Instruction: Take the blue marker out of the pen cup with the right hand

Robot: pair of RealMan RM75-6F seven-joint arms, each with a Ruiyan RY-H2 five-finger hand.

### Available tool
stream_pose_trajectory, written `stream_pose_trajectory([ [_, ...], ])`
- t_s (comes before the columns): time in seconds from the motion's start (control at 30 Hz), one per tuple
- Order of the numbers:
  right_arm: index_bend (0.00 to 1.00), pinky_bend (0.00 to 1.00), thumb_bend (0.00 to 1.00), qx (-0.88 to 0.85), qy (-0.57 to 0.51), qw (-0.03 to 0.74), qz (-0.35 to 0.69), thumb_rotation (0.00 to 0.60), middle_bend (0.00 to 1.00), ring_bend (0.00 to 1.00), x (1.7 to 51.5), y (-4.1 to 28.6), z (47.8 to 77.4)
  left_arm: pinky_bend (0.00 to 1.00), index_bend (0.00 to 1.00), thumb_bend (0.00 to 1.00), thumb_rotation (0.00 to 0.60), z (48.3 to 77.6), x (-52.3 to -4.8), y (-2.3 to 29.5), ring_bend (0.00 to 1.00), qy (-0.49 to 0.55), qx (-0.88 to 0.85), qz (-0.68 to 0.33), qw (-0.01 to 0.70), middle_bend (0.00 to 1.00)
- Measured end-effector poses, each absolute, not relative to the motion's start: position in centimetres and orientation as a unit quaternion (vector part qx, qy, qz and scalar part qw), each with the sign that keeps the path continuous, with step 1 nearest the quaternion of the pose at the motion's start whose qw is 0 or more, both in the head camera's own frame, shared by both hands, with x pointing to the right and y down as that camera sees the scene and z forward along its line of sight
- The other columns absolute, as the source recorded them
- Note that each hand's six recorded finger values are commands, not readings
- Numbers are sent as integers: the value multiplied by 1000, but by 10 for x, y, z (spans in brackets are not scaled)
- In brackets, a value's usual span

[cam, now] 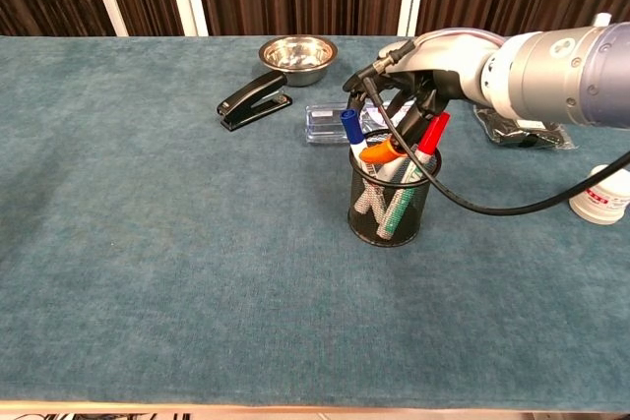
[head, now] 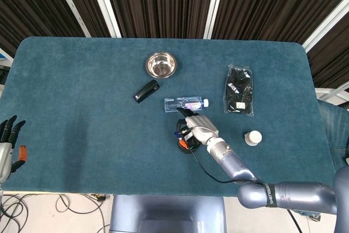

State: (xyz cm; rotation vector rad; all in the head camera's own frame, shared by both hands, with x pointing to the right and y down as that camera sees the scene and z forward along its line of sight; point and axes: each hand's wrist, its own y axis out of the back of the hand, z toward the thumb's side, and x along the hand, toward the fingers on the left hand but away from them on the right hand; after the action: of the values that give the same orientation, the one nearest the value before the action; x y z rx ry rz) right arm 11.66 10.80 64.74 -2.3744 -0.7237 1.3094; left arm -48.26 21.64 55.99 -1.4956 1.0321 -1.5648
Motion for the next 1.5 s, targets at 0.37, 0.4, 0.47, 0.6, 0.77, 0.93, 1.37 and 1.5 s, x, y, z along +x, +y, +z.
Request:
stream_pose_trajectory([
  [0.37, 509, 157, 395, -835, -258, 164, 458, 600, 0, 0, 114, 107, 647, 0, 115, 587, 600, 560, -483, 216, 0, 401, -580, -609, 363, 0],
  [0.4, 512, 157, 395, -835, -258, 164, 458, 600, 0, 0, 114, 107, 647, 0, 115, 587, 600, 560, -483, 216, 0, 401, -580, -610, 362, 0],
  [0.47, 514, 158, 394, -835, -258, 164, 458, 600, 0, 0, 114, 107, 647, 0, 115, 588, 600, 560, -483, 217, 0, 400, -580, -610, 362, 0],
  [0.6, 517, 158, 398, -835, -257, 162, 458, 600, 0, 0, 113, 107, 648, 0, 115, 587, 600, 560, -483, 217, 0, 400, -580, -610, 362, 0],
  [0.77, 526, 158, 405, -835, -254, 161, 460, 600, 0, 0, 112, 107, 649, 0, 115, 588, 600, 560, -483, 216, 0, 401, -580, -610, 362, 0],
  [0.93, 529, 157, 418, -835, -254, 161, 461, 600, 0, 0, 112, 107, 649, 0, 115, 587, 600, 560, -483, 216, 0, 400, -580, -610, 362, 0],
  [1.37, 560, 158, 450, -835, -252, 160, 462, 600, 0, 0, 112, 107, 649, 0, 116, 588, 600, 560, -483, 216, 0, 399, -579, -610, 365, 0],
  [1.5, 566, 157, 453, -835, -252, 158, 462, 600, 0, 0, 113, 106, 649, 0, 116, 588, 600, 560, -483, 216, 0, 399, -579, -610, 364, 0],
])
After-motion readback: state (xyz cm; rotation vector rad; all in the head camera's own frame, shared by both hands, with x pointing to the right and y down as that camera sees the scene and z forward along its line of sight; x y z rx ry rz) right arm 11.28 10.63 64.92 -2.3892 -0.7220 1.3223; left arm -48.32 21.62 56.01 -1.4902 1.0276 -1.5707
